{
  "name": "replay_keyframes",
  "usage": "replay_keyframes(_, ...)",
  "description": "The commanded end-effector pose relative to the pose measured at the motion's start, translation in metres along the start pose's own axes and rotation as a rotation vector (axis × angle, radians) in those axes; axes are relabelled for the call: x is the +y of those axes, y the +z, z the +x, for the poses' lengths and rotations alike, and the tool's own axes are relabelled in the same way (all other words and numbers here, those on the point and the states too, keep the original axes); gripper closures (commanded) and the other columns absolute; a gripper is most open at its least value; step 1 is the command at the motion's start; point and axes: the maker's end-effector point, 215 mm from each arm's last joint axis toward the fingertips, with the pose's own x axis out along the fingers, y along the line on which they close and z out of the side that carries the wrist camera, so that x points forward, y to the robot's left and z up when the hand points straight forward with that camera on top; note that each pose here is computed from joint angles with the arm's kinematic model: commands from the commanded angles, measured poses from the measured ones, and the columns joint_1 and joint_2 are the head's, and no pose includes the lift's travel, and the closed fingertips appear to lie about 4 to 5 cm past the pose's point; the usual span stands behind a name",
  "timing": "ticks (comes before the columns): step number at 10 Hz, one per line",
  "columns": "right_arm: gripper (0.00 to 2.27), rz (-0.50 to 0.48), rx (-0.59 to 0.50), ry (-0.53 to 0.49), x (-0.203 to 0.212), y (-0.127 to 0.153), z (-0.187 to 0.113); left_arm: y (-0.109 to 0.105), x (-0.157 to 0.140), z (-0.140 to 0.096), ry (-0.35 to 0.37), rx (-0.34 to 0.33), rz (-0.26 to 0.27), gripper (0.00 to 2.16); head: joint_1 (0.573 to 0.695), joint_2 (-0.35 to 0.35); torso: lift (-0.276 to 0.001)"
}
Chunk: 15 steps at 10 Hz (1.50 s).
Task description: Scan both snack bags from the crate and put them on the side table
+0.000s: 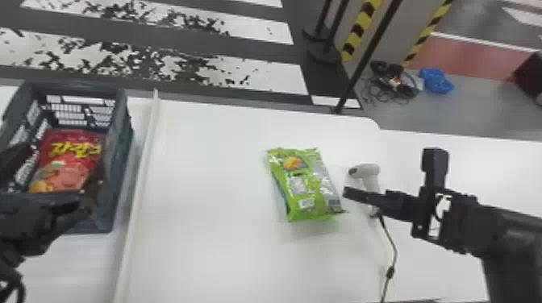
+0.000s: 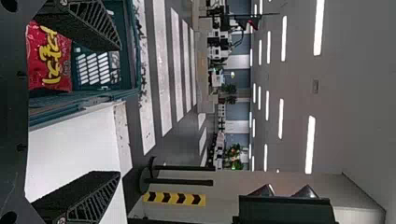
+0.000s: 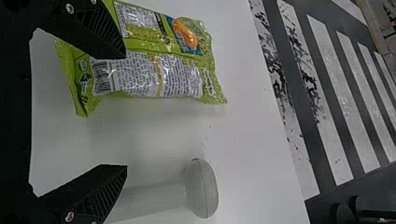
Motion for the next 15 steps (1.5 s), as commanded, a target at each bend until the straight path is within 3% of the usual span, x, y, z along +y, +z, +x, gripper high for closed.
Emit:
replay_keyframes(1,0.10,0.005,0.042,0.045,0.010,-0.006,0.013,0.000,0.000,0.000,0.000,0.000,0.000,0.04,0.695,-0.225,-0.087)
replay_keyframes(6,0.15,-0.026,0.154,0.101,0.028,-0.028,0.049,-0.001,0.001,-0.001,-0.001,0.004,0.004,0.04,0.695,-0.176,-0.087)
replay_keyframes(7,0.45,-0.027,0.166,0.109,0.027,-0.029,0.051,-0.001,0.001,-0.001,-0.001,0.004,0.004,0.04,0.695,-0.167,-0.087)
replay_keyframes(8,1.24,-0.042,0.181,0.119,0.028,-0.029,0.052,-0.001,0.001,-0.001,-0.002,0.004,0.005,0.04,0.695,-0.160,-0.087)
replay_keyframes(9,2.26,-0.035,0.193,0.117,0.028,-0.031,0.051,-0.001,0.002,-0.001,-0.001,0.004,0.007,0.04,0.695,-0.157,-0.087)
replay_keyframes(12,2.26,0.019,0.190,0.182,0.041,-0.028,0.034,-0.001,0.002,-0.001,-0.001,0.004,0.007,0.04,0.695,-0.153,-0.087)
replay_keyframes(15,2.26,0.139,0.070,0.283,0.047,0.014,-0.008,-0.001,0.002,-0.001,-0.001,0.004,0.006,0.04,0.695,-0.152,-0.087)
